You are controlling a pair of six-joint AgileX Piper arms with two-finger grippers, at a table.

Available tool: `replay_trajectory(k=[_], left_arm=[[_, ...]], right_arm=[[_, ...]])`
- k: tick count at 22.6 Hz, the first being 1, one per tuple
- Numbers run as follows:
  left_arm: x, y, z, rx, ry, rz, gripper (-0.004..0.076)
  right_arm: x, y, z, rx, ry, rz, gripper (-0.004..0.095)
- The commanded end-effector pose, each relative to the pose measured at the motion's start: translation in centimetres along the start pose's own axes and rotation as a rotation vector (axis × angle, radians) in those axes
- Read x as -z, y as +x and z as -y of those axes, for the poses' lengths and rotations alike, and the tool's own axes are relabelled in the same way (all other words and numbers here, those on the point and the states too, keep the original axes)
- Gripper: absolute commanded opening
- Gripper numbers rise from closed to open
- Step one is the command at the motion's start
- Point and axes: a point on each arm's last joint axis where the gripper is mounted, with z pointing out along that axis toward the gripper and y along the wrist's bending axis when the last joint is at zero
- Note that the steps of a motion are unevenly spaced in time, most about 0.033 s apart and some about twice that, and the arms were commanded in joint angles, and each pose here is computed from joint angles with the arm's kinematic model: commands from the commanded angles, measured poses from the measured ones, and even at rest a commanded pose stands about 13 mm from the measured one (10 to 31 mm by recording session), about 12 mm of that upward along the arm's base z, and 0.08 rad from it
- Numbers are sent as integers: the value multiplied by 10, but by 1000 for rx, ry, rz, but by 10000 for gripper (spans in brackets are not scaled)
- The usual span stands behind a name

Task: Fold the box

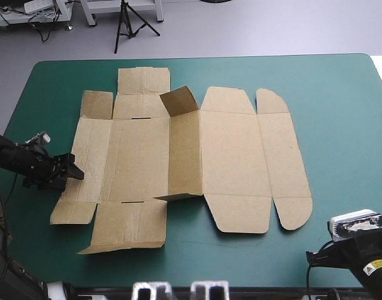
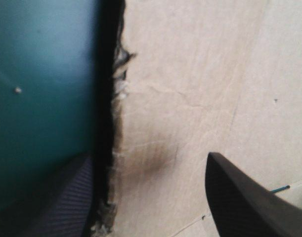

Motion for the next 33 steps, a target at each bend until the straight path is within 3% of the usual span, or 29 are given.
replay_trajectory(k=[1,9,12,16,17,21,23,27,33], left_arm=[[0,0,18,-23,114,-29,475],[-22,-1,55,-148,106,-93,466],[-23,0,57,-152,115,-110,352],[-23,1,58,-140,125,-116,22],[-23,1,59,-139,132,-113,-3],[-9,-9,69,-166,154,-43,-8],[17,-17,83,-273,117,46,-8],[82,-17,153,-701,-12,255,-8],[98,-2,227,-1165,-343,291,-8]], right_arm=[[4,-10,1,-7,8,66,-17],[4,-10,1,-7,8,66,-17],[4,-10,1,-7,8,66,-17],[4,-10,1,-8,7,67,-17],[4,-10,1,-8,7,67,-17],[4,-10,1,-8,5,62,-17],[4,-10,1,-8,5,62,-17],[4,-10,1,-10,3,61,-18],[4,-10,0,-14,-4,62,-18]])
